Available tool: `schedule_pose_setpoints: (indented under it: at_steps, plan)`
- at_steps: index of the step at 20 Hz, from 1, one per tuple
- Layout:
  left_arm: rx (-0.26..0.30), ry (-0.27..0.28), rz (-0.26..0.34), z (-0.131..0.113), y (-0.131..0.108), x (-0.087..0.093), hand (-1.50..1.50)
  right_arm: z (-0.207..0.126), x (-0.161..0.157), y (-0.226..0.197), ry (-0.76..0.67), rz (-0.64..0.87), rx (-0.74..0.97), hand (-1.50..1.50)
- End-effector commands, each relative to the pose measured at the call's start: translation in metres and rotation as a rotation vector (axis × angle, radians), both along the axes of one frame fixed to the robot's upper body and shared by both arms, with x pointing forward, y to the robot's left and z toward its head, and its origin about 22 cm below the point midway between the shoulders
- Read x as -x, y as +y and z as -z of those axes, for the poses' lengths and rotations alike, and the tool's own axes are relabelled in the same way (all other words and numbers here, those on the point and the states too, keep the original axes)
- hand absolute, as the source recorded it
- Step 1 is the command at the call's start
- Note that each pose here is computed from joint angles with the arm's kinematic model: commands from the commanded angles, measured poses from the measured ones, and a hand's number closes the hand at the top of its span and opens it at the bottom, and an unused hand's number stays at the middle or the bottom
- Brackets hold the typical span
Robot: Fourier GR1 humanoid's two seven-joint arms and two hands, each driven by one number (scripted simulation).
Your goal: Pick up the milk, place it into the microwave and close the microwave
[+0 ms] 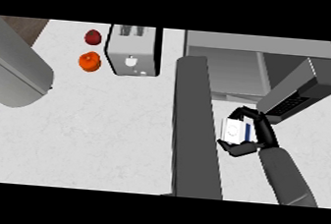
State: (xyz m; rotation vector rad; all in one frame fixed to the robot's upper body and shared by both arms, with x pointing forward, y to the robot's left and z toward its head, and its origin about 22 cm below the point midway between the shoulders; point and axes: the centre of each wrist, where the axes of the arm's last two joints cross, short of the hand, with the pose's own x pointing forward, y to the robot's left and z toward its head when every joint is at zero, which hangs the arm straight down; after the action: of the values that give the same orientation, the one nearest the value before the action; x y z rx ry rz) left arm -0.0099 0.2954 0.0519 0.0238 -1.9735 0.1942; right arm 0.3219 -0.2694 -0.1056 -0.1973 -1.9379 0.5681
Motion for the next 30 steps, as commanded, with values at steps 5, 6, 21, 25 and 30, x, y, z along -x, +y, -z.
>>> schedule_pose_setpoints:
  at_steps: [5, 6, 21, 25, 30]
  plan:
    - [0.01, 0.016, -0.025, -0.005, 0.01, 0.001, -1.5, -0.039, -0.034, 0.042, -0.11, 0.031, 0.011, 1.5]
    - [0.015, 0.033, -0.011, 0.016, 0.0, 0.005, -1.5, -0.052, -0.045, 0.059, -0.111, 0.053, 0.008, 1.5]
    - [0.014, 0.049, 0.022, 0.01, 0.023, -0.007, -1.5, -0.126, -0.106, 0.078, -0.057, 0.189, 0.11, 1.5]
    - [0.016, 0.051, 0.026, 0.025, 0.031, -0.026, -1.5, -0.13, -0.11, 0.05, -0.057, 0.289, 0.153, 1.5]
    - [0.009, 0.033, 0.052, 0.015, 0.035, -0.032, -1.5, -0.126, -0.108, 0.026, -0.034, 0.471, 0.127, 1.5]
